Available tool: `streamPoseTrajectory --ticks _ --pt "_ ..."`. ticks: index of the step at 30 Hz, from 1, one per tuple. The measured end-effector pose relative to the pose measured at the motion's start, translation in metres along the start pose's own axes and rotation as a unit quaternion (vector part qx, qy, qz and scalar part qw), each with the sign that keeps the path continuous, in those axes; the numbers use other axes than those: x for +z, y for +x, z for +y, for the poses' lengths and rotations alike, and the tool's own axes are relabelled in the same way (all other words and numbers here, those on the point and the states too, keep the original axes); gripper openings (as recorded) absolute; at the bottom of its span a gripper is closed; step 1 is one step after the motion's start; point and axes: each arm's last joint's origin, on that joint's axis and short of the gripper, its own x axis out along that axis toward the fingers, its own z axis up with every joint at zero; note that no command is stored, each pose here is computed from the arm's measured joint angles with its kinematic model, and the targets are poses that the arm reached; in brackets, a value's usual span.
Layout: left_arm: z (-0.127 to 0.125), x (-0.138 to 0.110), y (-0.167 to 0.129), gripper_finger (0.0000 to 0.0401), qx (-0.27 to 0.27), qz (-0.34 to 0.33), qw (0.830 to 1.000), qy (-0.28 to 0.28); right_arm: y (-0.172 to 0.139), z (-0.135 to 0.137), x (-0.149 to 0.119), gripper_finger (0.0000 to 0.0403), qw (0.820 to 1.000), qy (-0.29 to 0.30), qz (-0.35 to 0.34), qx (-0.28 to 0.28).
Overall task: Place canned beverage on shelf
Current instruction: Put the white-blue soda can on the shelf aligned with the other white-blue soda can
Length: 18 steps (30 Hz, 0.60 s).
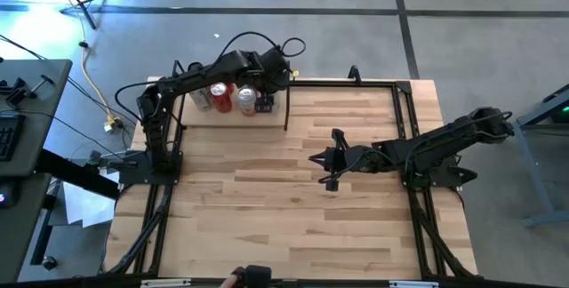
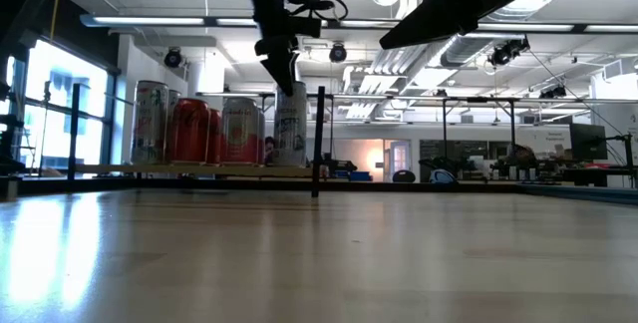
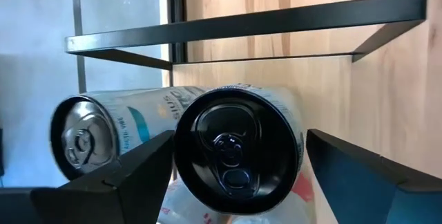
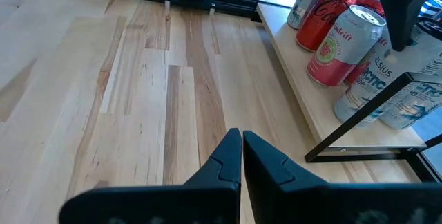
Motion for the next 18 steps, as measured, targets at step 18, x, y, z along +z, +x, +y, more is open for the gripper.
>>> streamPoseTrajectory --ticks 18 --pt "0.0010 0.0004 0.0000 0.0338 0.025 0.010 1.000 -0.009 0.0000 -0.0001 0.0000 0.0000 1.000 0.000 0.000 0.000"
